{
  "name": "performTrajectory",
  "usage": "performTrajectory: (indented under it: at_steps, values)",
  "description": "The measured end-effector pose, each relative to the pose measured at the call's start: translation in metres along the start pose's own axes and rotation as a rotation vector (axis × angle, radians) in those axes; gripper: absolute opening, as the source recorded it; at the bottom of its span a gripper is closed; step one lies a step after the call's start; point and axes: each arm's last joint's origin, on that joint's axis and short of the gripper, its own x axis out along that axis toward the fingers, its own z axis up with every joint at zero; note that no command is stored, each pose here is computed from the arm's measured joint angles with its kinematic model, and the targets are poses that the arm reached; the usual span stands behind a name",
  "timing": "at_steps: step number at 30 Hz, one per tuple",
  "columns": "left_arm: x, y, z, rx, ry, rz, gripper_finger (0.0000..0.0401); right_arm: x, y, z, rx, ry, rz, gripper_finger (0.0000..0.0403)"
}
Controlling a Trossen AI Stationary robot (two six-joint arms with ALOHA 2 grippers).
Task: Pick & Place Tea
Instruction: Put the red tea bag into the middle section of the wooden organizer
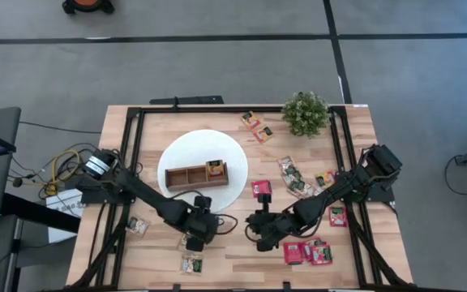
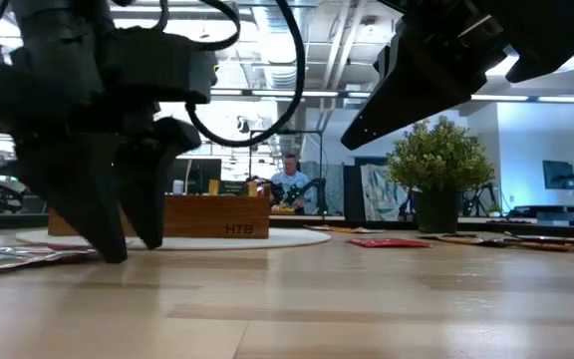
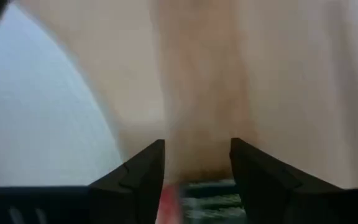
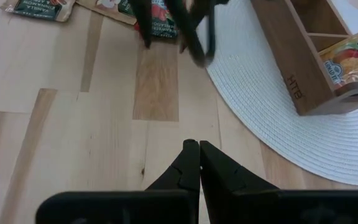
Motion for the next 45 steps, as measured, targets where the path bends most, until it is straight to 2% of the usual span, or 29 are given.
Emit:
performTrajectory:
  at_steps: [3,5,7,11,17,27,33,39,45]
  values:
    - [-0.004,0.01,0.0,-0.04,-0.037,0.179,0.0164,0.0,0.001,0.0,0.006,0.004,0.02,0.0003]
    - [-0.015,0.014,0.003,-0.085,-0.088,0.223,0.016,0.0,0.001,0.0,0.005,0.004,0.021,0.0003]
    - [-0.028,0.014,0.004,-0.106,-0.098,0.171,0.0158,0.0,0.001,0.0,0.005,0.005,0.021,0.0003]
    - [-0.038,0.012,-0.003,-0.124,-0.003,-0.014,0.0157,-0.001,0.002,-0.001,0.003,0.007,0.022,0.0003]
    - [-0.03,0.008,-0.017,-0.1,0.063,-0.015,0.0156,-0.002,0.005,-0.001,-0.003,0.009,0.044,0.0003]
    - [-0.013,0.006,-0.03,-0.232,0.028,-0.127,0.0148,-0.002,0.005,-0.001,-0.005,0.01,0.05,0.0003]
    - [-0.008,0.008,-0.035,-0.283,0.027,-0.17,0.0101,-0.002,0.006,-0.001,-0.005,0.008,0.051,0.0003]
    - [-0.007,0.008,-0.035,-0.28,0.025,-0.169,0.0017,-0.002,0.006,-0.001,-0.005,0.007,0.052,0.0003]
    - [-0.012,0.006,-0.037,-0.307,-0.007,-0.11,0.0001,-0.003,0.006,-0.002,-0.007,0.009,0.052,0.0003]
